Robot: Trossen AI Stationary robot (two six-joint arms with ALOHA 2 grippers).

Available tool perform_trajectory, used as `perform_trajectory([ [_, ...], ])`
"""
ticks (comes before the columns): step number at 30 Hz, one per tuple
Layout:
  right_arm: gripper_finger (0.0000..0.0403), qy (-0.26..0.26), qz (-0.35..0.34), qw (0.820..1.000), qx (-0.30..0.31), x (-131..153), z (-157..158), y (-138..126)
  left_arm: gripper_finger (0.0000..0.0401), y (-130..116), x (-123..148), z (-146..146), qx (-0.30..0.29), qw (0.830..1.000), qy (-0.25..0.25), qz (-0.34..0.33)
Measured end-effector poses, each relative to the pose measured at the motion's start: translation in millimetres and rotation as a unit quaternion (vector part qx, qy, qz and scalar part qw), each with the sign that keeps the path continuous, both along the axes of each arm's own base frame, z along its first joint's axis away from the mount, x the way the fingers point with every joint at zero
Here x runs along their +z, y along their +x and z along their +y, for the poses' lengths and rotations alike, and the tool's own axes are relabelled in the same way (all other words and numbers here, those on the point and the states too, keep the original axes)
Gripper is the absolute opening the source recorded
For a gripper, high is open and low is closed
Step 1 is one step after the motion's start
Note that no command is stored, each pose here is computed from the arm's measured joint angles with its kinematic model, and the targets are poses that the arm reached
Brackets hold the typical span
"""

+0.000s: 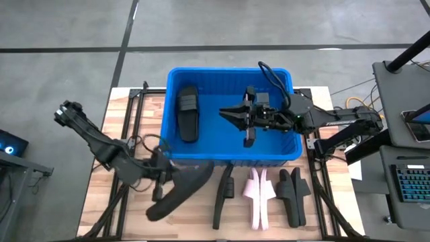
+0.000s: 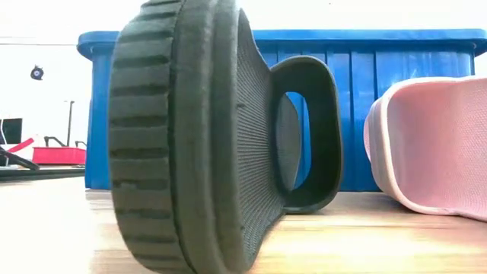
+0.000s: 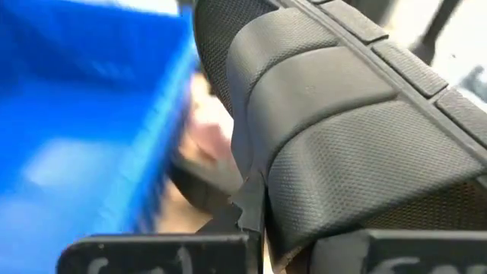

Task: Pick and place slides into bin
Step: Put the black slide into the blue bin

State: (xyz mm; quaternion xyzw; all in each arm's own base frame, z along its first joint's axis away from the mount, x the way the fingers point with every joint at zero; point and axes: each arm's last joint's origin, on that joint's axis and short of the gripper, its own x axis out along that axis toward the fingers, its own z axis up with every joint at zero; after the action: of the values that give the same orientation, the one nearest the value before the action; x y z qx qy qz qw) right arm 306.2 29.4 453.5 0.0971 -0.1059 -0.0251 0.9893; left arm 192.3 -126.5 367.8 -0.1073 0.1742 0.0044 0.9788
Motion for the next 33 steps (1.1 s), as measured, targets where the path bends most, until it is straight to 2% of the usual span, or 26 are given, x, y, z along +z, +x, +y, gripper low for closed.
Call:
perform_trajectory([
  [5, 0.0054, 0.004, -0.019, 1.000, 0.000, 12.9, -1.9, -17.6, 0.0001, -0.1, 36.1, 12.8, 0.094, 0.987, 0.111, -0.066],
  [9, 0.0054, 0.006, -0.015, 1.000, -0.002, 24.1, -5.6, -42.1, 0.0001, 23.4, 48.4, 26.9, 0.145, 0.969, 0.193, -0.051],
  [16, 0.0054, 0.000, 0.044, 0.998, -0.051, 31.0, -14.4, -91.4, 0.0001, 85.1, 54.9, 74.7, 0.270, 0.939, 0.215, -0.012],
  [20, 0.0054, -0.025, 0.075, 0.995, -0.067, 32.1, -18.4, -118.1, 0.0001, 118.4, 53.4, 102.9, 0.338, 0.913, 0.228, 0.014],
  [23, 0.0054, -0.043, 0.091, 0.992, -0.076, 32.8, -20.9, -138.3, 0.0001, 142.1, 40.8, 122.0, 0.380, 0.888, 0.256, 0.049],
  [29, 0.0054, -0.052, 0.093, 0.991, -0.078, 35.5, -24.1, -168.3, 0.0001, 190.5, -11.5, 153.5, 0.391, 0.857, 0.301, 0.149],
  [33, 0.0054, -0.054, 0.100, 0.990, -0.078, 34.7, -25.1, -178.5, 0.0001, 210.2, -48.3, 170.8, 0.411, 0.807, 0.352, 0.237],
])
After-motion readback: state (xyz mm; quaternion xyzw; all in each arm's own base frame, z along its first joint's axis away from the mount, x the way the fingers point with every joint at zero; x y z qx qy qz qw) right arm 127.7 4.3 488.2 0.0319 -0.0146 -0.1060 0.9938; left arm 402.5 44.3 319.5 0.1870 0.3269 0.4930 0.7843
